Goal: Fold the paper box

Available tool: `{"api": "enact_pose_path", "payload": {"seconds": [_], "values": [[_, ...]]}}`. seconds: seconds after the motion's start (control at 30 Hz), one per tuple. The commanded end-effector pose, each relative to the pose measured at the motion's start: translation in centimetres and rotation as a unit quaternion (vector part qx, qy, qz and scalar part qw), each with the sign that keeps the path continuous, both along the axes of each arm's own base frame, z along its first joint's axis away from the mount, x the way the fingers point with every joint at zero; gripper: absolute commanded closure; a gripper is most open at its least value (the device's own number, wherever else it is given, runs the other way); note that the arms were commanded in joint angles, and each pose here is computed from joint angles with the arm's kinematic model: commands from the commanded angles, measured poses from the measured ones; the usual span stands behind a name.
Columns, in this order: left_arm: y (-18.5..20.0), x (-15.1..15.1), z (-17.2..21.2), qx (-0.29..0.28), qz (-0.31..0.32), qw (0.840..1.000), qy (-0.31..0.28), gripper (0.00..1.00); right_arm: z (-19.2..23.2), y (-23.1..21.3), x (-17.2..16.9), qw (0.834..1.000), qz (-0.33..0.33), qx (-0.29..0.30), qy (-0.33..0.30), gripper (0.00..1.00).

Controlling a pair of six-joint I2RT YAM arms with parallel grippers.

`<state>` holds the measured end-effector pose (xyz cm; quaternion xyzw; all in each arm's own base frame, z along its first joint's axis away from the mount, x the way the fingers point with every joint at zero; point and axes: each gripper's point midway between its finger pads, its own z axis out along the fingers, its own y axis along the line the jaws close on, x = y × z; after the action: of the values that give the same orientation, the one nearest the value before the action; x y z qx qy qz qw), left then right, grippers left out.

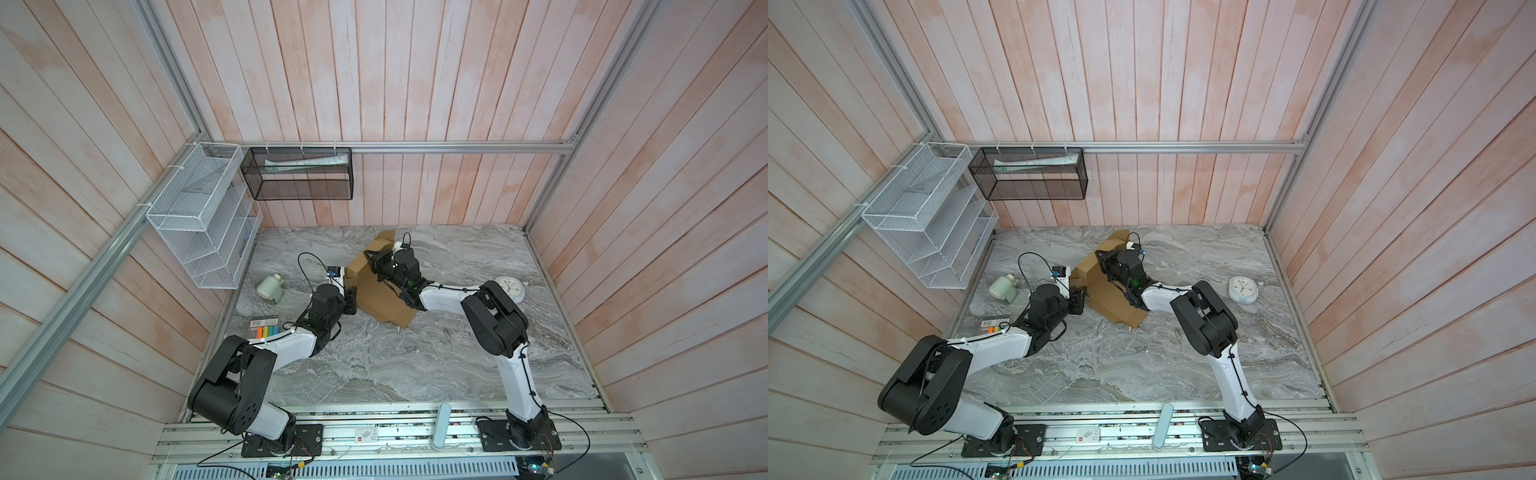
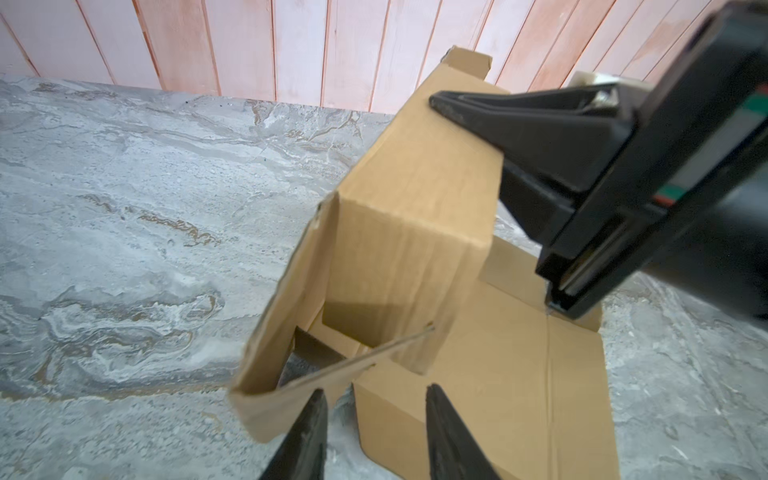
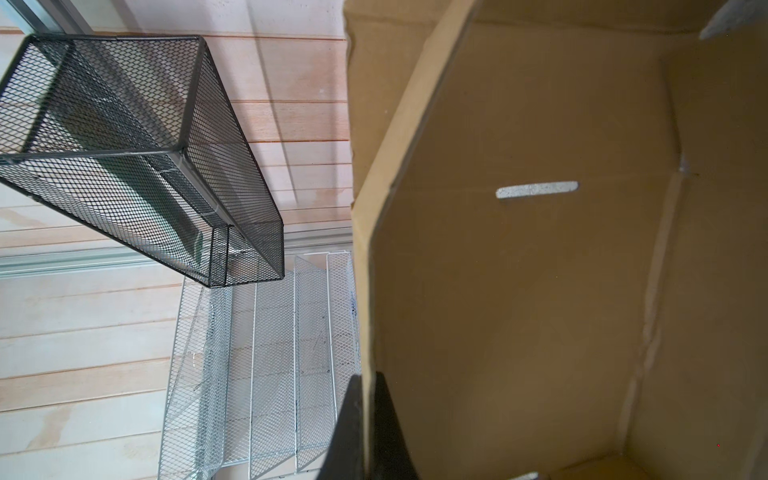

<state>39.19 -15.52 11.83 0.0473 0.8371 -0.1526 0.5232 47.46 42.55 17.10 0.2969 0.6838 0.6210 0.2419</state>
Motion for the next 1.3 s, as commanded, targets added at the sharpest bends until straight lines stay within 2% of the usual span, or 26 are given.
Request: {"api": "enact_pose_path", "payload": {"seconds": [0.0,0.17,0.3,0.4,0.87,0.97,1.1,1.27], "values": [[0.5,-0.3,0.4,0.011,-0.016,1.0,-0.022,0.58,-2.5,0.5,-0.9,0.998,0.017,-0.035,0.04,1.0],[1.2,-1.7,-0.1,0.016,-0.03,0.999,-0.024,0.47,-1.9,0.3,-0.6,0.999,0.016,-0.036,0.036,1.0],[1.4,-2.6,-0.2,0.006,-0.043,0.999,-0.032,0.45,-1.6,0.1,-0.4,0.999,0.016,-0.038,0.034,1.0],[1.1,-2.0,-0.4,0.008,-0.049,0.998,-0.028,0.45,-1.5,0.0,-0.4,0.998,0.018,-0.039,0.035,1.0],[0.5,1.6,-0.7,0.016,-0.068,0.997,-0.026,0.55,-1.2,-0.5,-0.3,0.998,0.017,-0.039,0.037,1.0],[0.3,1.8,-0.9,0.017,-0.073,0.997,-0.024,0.6,-1.0,-0.6,-0.1,0.998,0.017,-0.041,0.036,1.0],[-0.1,1.6,-0.9,0.013,-0.083,0.996,-0.024,0.6,-1.0,-0.4,0.1,0.998,0.019,-0.04,0.039,1.0],[-0.6,1.4,-0.6,0.004,-0.098,0.995,-0.027,0.68,-1.0,-0.2,0.2,0.998,0.021,-0.041,0.039,1.0]]}}
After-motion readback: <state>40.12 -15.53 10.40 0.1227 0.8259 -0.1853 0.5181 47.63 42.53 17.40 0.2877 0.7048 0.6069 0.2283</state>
